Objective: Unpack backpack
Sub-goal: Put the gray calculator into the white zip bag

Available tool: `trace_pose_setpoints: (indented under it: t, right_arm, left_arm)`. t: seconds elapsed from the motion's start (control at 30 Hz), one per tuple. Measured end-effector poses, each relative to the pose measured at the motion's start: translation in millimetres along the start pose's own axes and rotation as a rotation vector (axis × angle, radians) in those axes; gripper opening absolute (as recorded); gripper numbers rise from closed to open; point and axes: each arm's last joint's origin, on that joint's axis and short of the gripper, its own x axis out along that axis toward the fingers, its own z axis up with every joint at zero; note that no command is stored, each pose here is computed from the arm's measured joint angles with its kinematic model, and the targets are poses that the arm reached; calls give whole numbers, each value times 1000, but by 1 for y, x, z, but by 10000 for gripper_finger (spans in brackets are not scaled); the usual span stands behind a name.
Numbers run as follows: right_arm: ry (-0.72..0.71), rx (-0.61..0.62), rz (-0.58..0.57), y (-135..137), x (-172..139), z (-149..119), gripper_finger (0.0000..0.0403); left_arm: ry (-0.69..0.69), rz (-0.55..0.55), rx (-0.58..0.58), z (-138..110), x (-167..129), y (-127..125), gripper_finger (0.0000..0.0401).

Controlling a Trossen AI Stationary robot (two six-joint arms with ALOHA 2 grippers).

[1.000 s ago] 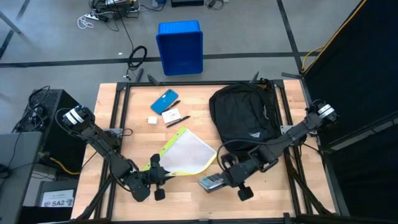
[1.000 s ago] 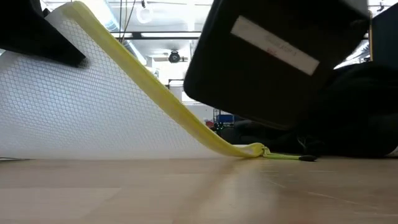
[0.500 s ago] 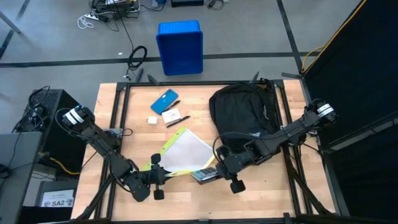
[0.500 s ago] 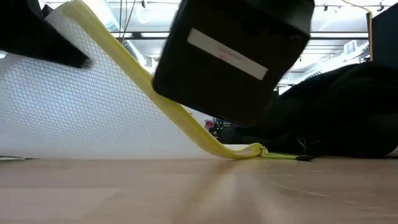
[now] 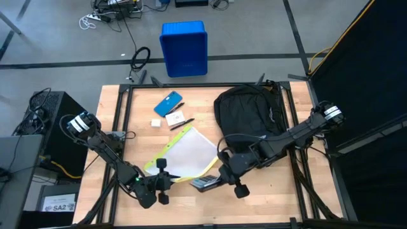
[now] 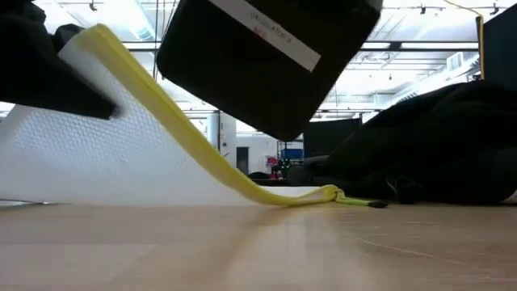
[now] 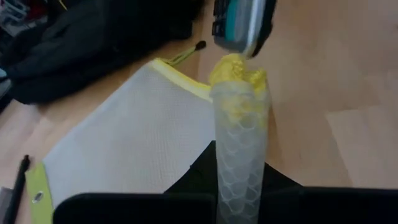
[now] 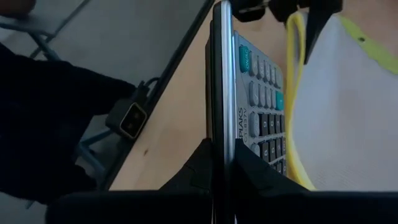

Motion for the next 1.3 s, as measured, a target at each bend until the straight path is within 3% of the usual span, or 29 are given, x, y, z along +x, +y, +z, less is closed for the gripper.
trace_pose_setpoints:
  t: [0.77,1.3]
  right_arm:
    - [-147,32,-8,-11,-2,15,1]
    - [-145,27,-25,-13,-2,15,1]
  left_arm:
    - [-196,11,-12,26,-2,-5,0]
    - [-375,74,-20,52,-10,-3,0]
